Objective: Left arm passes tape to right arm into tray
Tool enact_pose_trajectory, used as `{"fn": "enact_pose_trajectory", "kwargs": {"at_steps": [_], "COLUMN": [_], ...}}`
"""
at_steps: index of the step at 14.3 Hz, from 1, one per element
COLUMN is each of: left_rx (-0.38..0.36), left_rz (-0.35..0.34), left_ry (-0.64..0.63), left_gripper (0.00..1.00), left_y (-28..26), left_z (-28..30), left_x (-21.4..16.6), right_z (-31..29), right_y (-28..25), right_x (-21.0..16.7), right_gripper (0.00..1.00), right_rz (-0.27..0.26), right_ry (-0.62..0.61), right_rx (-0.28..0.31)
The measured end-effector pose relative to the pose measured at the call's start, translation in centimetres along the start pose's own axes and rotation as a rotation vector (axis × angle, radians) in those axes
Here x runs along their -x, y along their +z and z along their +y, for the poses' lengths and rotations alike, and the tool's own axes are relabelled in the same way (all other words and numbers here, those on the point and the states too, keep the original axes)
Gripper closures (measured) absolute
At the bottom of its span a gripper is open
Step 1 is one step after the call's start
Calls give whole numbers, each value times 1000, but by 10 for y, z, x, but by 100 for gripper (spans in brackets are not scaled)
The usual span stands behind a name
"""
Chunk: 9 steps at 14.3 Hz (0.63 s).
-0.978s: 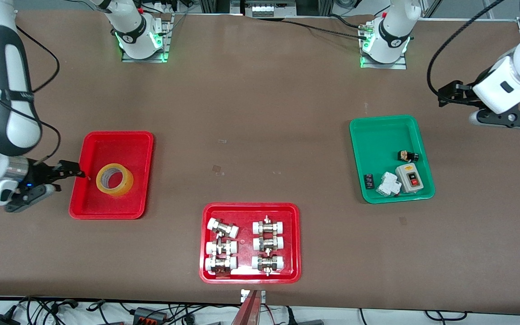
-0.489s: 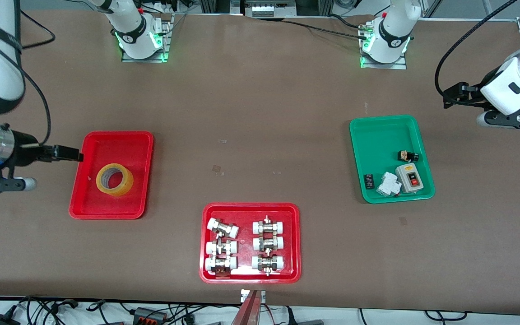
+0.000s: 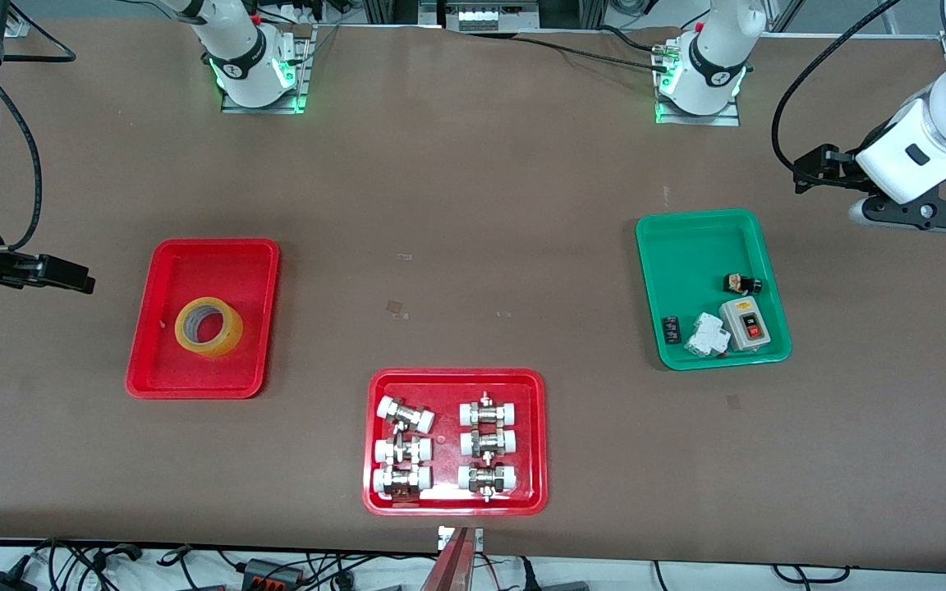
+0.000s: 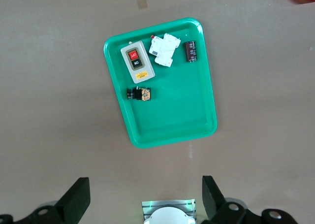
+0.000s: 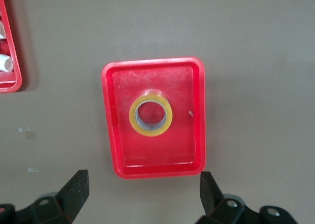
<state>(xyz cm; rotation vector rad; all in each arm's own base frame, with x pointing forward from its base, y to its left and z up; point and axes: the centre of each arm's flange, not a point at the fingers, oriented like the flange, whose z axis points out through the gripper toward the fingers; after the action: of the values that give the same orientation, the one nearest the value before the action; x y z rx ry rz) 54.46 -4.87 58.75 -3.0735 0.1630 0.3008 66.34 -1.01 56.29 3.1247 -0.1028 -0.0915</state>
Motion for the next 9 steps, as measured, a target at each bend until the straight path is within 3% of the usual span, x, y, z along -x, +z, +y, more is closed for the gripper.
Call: {"fn": "enact_pose_trajectory", "kwargs": {"at_steps": [4,7,9], "left_rx": [44,49,49], "left_rz": [-6,-18,25], "left_ry": [-22,-23,-24], "left_gripper": [0,0,0], "left_y": [0,-1,-4], "left_z": [-3,0,0], "left_x": [1,5,0], "right_z": [10,21,20], "right_y": [-24,-35,-39], "right_x": [-3,6,12], "right_gripper": [0,0,0], "right_rz": [122,144,147], "right_ry": [9,13,6], "right_rx": [-13,-37,-29]}}
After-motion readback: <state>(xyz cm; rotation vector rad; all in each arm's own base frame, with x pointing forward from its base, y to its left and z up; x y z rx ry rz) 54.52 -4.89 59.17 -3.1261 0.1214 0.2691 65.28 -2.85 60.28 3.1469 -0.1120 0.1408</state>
